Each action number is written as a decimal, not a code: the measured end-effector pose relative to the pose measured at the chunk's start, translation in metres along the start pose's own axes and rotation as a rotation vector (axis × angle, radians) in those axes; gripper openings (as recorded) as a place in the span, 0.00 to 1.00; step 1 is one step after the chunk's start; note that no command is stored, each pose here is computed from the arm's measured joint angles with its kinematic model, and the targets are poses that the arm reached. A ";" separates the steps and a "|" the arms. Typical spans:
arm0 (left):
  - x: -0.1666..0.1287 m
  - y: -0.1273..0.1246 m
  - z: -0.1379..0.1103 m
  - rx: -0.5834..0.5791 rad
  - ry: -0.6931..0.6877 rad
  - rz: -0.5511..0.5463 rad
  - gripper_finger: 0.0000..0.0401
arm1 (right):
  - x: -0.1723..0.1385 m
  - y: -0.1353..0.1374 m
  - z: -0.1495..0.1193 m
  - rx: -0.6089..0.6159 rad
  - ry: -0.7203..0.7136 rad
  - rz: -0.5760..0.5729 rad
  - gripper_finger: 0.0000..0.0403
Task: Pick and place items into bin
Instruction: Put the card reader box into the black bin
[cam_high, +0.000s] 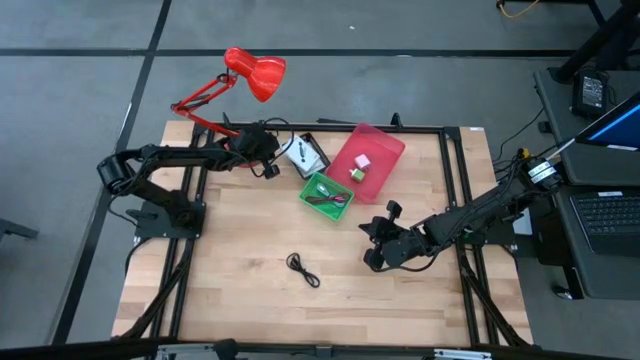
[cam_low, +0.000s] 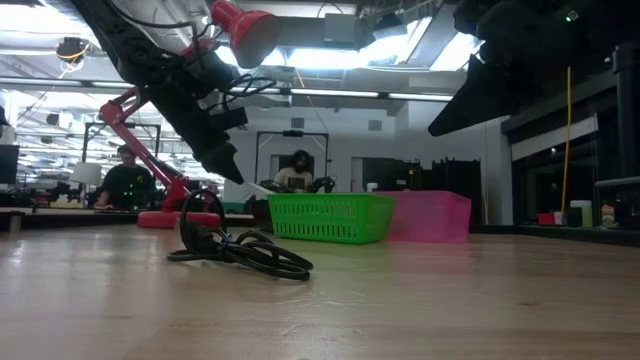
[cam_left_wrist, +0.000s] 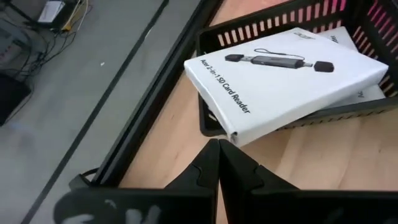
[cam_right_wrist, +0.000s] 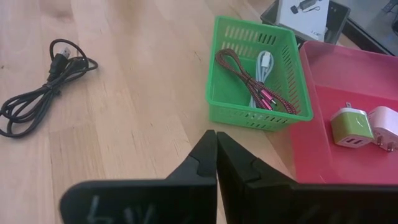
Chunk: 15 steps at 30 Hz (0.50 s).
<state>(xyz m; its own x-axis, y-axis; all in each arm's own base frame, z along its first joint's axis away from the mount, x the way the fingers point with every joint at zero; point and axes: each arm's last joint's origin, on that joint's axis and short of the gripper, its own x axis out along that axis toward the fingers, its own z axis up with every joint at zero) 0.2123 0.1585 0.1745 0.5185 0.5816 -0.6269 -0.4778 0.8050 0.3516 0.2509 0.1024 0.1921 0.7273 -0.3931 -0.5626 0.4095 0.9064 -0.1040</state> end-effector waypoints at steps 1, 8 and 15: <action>0.000 0.000 0.000 0.000 -0.001 0.000 0.00 | 0.000 0.000 0.000 0.000 0.000 0.000 0.00; 0.000 -0.001 0.000 -0.001 -0.008 -0.043 0.00 | 0.000 0.000 0.000 0.000 0.000 0.000 0.00; -0.001 -0.005 -0.001 0.001 -0.022 -0.134 0.00 | 0.000 0.000 0.000 -0.001 0.000 0.000 0.00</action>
<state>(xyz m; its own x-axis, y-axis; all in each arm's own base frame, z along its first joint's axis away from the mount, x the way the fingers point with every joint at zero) 0.2137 0.1545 0.1728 0.5930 0.4716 -0.6526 -0.4027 0.8756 0.2668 0.2508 0.1024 0.1920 0.7271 -0.3932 -0.5628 0.4093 0.9064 -0.1045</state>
